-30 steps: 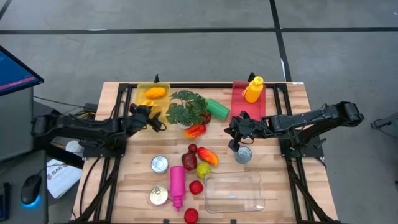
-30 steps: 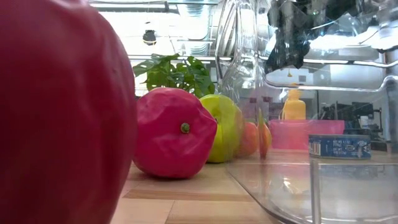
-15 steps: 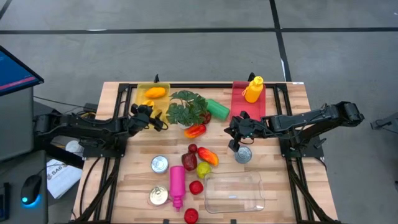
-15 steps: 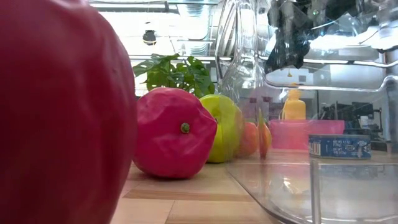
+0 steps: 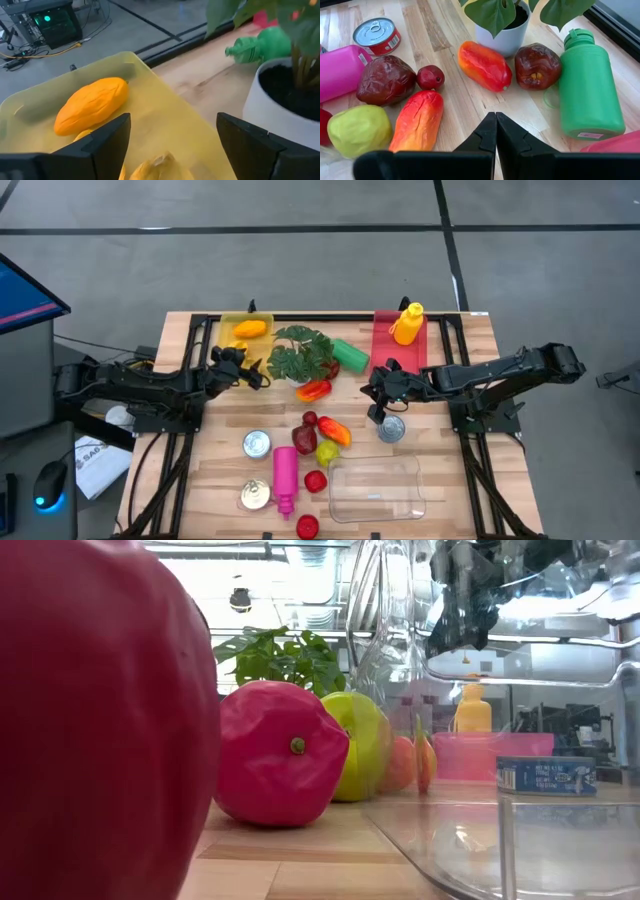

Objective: Pick & Place Food Item
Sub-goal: Adjust the pink water bottle

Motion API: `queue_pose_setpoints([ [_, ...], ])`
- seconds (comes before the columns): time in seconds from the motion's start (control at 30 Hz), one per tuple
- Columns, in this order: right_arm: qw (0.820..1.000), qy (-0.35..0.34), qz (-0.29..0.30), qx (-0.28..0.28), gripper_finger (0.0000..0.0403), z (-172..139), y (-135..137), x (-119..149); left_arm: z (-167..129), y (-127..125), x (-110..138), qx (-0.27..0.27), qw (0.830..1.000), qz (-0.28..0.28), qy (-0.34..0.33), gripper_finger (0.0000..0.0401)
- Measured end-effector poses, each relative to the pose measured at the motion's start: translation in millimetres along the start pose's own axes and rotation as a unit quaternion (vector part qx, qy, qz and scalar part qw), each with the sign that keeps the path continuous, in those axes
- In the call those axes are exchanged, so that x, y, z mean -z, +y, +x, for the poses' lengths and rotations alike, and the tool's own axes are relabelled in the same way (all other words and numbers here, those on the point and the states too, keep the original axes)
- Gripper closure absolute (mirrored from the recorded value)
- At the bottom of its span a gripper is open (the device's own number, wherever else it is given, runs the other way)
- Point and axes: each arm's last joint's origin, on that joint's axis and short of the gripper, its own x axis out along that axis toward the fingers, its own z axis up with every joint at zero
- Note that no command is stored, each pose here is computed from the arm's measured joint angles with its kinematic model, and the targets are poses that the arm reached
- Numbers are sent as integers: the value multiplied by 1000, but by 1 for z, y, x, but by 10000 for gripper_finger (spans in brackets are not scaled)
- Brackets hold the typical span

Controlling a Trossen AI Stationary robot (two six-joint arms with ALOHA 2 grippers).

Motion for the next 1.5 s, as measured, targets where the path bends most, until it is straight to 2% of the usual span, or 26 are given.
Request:
queue_pose_setpoints([
  [0.27,1000,0,0,0,401,0,0,0,-7,2,-11,21,998,-37,-35,134],
  [0.37,1000,0,-7,0,401,0,0,0,-13,1,-15,70,996,-44,-40,142],
  [0.47,1000,0,-12,0,401,0,0,0,-19,-3,-18,158,986,-23,-38,153],
  [0.67,1000,0,-12,0,401,0,0,0,-32,-15,-17,350,937,-1,-14,170],
  [0.9,1000,0,-13,0,401,0,0,0,-46,-27,-12,487,873,17,22,182],
  [1.0,1000,0,-13,0,401,0,0,0,-52,-31,-10,517,855,-3,46,183],
  [1.17,1000,0,-13,0,401,0,0,0,-60,-35,-7,541,839,-9,62,184],
  [1.5,1000,0,-13,0,401,0,0,0,-70,-43,-7,555,830,-18,52,201],
])
